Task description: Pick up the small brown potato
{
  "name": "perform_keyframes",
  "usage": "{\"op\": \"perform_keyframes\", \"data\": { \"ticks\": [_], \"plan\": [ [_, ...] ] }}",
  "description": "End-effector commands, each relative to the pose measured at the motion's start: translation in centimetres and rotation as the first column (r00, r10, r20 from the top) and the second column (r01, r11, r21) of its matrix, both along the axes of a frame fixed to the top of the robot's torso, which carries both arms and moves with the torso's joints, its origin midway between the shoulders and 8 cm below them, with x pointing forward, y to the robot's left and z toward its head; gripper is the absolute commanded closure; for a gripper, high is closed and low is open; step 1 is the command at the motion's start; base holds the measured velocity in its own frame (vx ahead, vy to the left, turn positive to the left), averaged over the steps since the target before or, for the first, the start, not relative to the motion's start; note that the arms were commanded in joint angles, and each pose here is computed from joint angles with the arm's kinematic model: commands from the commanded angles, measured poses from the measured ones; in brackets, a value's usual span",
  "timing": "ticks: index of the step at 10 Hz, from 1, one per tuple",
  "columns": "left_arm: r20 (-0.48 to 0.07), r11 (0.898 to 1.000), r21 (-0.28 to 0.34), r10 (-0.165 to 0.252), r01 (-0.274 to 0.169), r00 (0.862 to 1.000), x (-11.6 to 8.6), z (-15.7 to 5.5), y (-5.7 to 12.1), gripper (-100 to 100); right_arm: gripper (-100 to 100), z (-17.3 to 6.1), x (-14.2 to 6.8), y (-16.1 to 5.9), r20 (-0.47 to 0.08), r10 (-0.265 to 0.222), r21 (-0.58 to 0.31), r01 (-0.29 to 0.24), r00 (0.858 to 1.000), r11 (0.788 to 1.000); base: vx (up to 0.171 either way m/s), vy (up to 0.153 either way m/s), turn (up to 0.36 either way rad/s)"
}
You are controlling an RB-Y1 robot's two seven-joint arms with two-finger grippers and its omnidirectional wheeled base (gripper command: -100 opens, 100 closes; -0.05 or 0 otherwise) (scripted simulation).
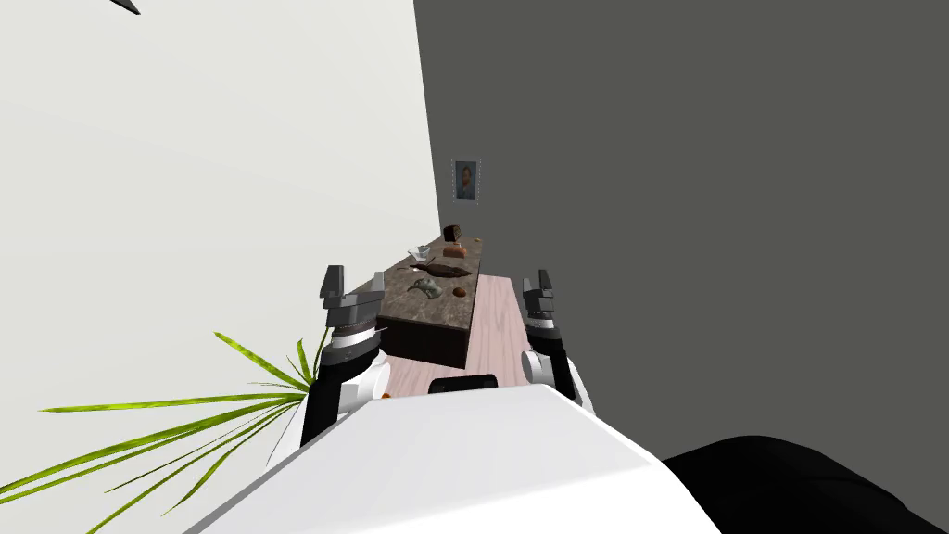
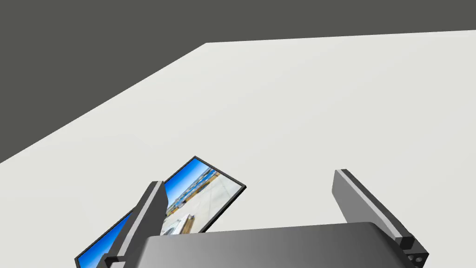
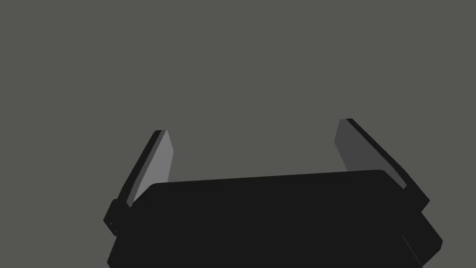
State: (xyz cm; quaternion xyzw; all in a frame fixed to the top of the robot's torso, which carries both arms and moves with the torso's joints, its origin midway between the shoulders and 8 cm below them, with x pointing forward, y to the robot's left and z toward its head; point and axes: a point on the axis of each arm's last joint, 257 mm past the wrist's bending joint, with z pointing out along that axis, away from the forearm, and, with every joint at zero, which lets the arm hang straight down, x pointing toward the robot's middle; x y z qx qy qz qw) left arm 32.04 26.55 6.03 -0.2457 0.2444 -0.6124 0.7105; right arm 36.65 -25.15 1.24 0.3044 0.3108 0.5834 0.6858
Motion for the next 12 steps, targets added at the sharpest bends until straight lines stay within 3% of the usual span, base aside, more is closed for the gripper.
{"op": "perform_keyframes", "data": {
  "ticks": [1,5,6,8,11,12],
  "plan": [
    [0.0,1.0,0.0,0.0,0.0,1.0,0.0,0.0,0.0,0,-100,0.2,-0.1,0.5,0.005,0.026,-0.02,-0.026,1.0,0.999,-0.033,0.025,0.036],
    [0.0,1.0,0.0,0.0,0.0,1.0,0.0,0.0,0.0,0,-100,0.8,-0.5,2.8,0.031,0.136,-0.081,-0.133,0.99,0.988,-0.105,0.076,0.073],
    [0.0,1.0,0.0,0.0,0.0,1.0,0.0,0.0,0.0,0,-100,0.8,-0.5,2.9,0.028,0.14,-0.089,-0.137,0.99,0.987,-0.091,0.083,0.019],
    [0.0,1.0,0.0,0.0,0.0,1.0,0.0,0.0,0.0,0,-100,0.9,-0.8,4.3,0.035,0.209,-0.127,-0.204,0.977,0.971,-0.094,0.08,0.099],
    [0.0,1.0,0.0,0.0,0.0,1.0,0.0,0.0,0.0,0,-100,0.7,-1.0,5.1,0.027,0.253,-0.164,-0.246,0.967,0.955,-0.076,0.091,0.065],
    [0.0,1.0,0.0,0.0,0.0,1.0,0.0,0.0,0.0,0,-100,0.5,-1.1,5.8,0.023,0.289,-0.187,-0.28,0.957,0.942,-0.081,0.076,0.103]
  ]
}}
